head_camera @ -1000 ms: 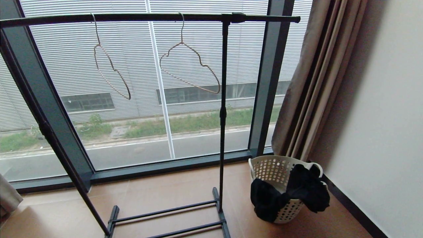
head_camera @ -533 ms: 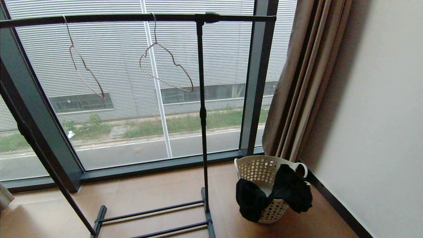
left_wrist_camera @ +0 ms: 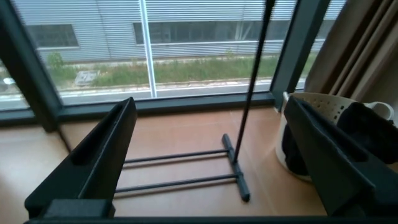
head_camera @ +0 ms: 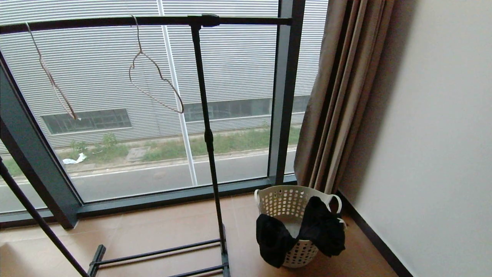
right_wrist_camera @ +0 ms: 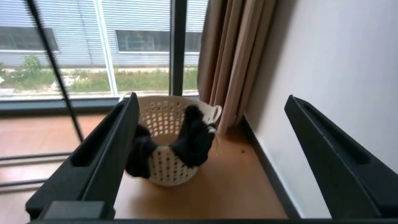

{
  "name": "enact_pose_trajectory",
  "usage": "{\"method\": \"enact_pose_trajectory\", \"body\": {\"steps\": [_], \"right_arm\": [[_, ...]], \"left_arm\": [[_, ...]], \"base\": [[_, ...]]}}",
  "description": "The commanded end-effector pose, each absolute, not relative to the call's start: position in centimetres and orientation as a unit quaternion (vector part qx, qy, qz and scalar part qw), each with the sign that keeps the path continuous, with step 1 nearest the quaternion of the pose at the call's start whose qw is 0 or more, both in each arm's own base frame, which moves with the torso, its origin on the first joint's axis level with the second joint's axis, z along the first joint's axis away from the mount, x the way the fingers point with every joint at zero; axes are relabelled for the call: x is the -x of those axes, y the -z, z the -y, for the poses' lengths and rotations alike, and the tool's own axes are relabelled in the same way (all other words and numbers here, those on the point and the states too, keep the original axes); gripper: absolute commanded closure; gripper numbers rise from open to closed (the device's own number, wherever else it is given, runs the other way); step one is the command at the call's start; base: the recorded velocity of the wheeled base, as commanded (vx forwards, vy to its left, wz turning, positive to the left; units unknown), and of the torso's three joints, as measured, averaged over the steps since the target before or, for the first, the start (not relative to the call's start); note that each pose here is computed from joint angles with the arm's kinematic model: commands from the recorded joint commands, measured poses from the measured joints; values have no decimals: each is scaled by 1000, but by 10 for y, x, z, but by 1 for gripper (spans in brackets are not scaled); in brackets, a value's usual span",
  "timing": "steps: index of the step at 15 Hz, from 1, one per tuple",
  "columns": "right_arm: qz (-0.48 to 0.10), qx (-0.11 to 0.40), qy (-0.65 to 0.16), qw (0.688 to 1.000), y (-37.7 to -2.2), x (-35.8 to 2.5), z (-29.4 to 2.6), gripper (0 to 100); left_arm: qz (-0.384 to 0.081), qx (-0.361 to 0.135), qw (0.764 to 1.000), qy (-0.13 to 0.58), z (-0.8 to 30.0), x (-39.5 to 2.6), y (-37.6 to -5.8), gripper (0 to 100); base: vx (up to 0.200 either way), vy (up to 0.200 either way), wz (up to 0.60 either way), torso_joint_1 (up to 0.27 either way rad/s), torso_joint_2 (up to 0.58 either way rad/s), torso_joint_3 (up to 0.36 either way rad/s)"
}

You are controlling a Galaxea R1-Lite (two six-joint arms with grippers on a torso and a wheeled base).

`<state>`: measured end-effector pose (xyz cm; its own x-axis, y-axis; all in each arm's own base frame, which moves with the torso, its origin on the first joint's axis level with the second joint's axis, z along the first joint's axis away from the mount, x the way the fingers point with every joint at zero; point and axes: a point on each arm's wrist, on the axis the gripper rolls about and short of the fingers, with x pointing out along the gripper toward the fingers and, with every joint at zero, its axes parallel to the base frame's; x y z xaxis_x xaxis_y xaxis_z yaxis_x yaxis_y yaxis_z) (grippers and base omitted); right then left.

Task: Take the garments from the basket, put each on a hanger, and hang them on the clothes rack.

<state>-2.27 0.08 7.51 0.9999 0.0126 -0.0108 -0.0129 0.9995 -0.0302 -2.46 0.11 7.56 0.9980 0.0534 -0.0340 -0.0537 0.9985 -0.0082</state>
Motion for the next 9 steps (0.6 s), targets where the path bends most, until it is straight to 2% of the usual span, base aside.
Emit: {"method": "enact_pose_trajectory", "body": {"steps": [1,7,9], "right_arm": [[-6,15,-7,1000,-75,23,-1,0],[-6,16,-7,1000,-75,23,-1,0],[-6,15,-7,1000,-75,23,-1,0]], "left_arm": [[-17,5,999,-27,-1,25,-76,0],[-17,5,999,-27,-1,25,-76,0],[-17,6,999,-28,-1,24,-75,0]], "base": [[200,-200,0,2,7,2],[0,-200,0,8,4,2],[0,0,0,0,0,0]]}}
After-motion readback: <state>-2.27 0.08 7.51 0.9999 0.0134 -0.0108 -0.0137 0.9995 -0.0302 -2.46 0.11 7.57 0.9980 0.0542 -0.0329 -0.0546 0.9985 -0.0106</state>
